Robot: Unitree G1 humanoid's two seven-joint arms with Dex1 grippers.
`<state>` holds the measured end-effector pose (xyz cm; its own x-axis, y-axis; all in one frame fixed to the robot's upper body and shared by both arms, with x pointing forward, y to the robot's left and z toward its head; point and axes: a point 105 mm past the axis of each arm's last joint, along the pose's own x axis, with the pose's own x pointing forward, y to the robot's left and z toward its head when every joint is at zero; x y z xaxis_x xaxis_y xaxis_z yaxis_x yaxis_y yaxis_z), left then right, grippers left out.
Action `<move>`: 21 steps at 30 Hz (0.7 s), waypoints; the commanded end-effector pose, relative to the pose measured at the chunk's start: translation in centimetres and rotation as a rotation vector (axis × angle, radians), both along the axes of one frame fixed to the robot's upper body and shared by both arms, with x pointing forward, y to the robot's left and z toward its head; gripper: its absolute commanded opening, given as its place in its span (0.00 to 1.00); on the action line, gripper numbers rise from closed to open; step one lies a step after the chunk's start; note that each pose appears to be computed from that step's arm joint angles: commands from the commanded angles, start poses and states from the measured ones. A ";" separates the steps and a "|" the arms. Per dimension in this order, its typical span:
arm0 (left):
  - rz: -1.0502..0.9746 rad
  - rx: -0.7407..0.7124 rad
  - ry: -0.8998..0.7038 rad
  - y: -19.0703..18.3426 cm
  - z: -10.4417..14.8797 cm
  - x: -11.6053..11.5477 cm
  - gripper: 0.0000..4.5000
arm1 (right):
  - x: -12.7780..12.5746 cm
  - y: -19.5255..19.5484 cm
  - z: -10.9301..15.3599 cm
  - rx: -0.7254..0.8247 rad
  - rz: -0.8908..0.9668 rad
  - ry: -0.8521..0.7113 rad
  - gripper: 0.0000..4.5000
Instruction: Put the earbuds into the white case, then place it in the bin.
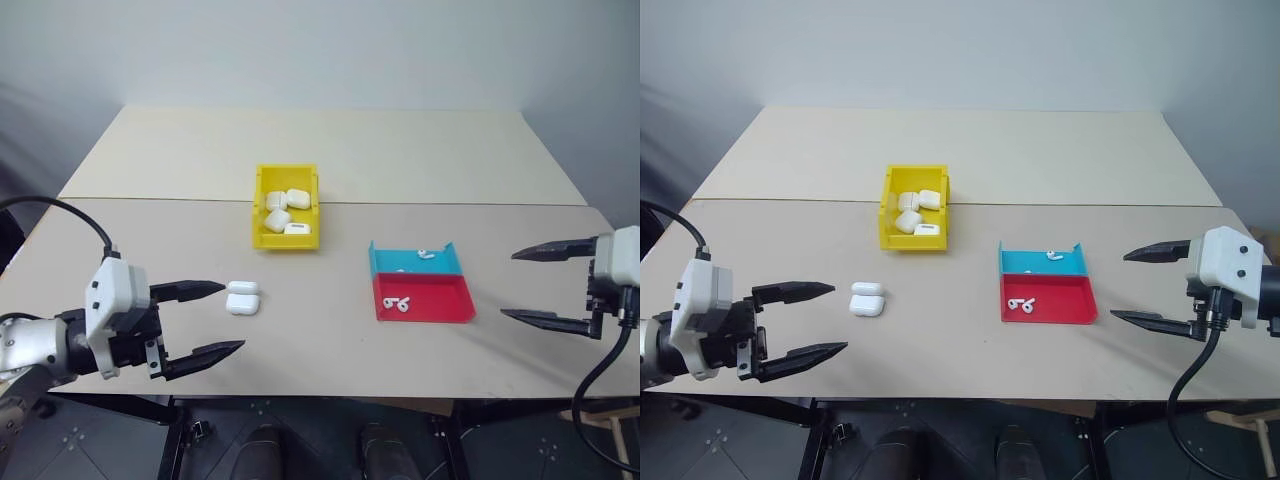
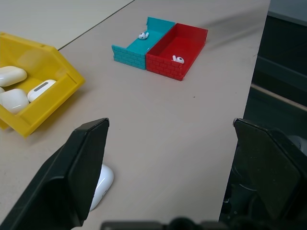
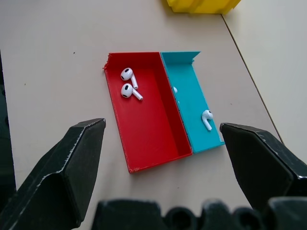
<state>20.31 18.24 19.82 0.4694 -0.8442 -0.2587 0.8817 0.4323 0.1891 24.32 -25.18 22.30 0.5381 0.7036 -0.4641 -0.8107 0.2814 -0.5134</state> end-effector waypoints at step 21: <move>0.177 0.051 -0.088 -0.3 0.9 0.6 1.00 | 1.4 0.5 1.4 -0.002 0.048 -0.043 0.99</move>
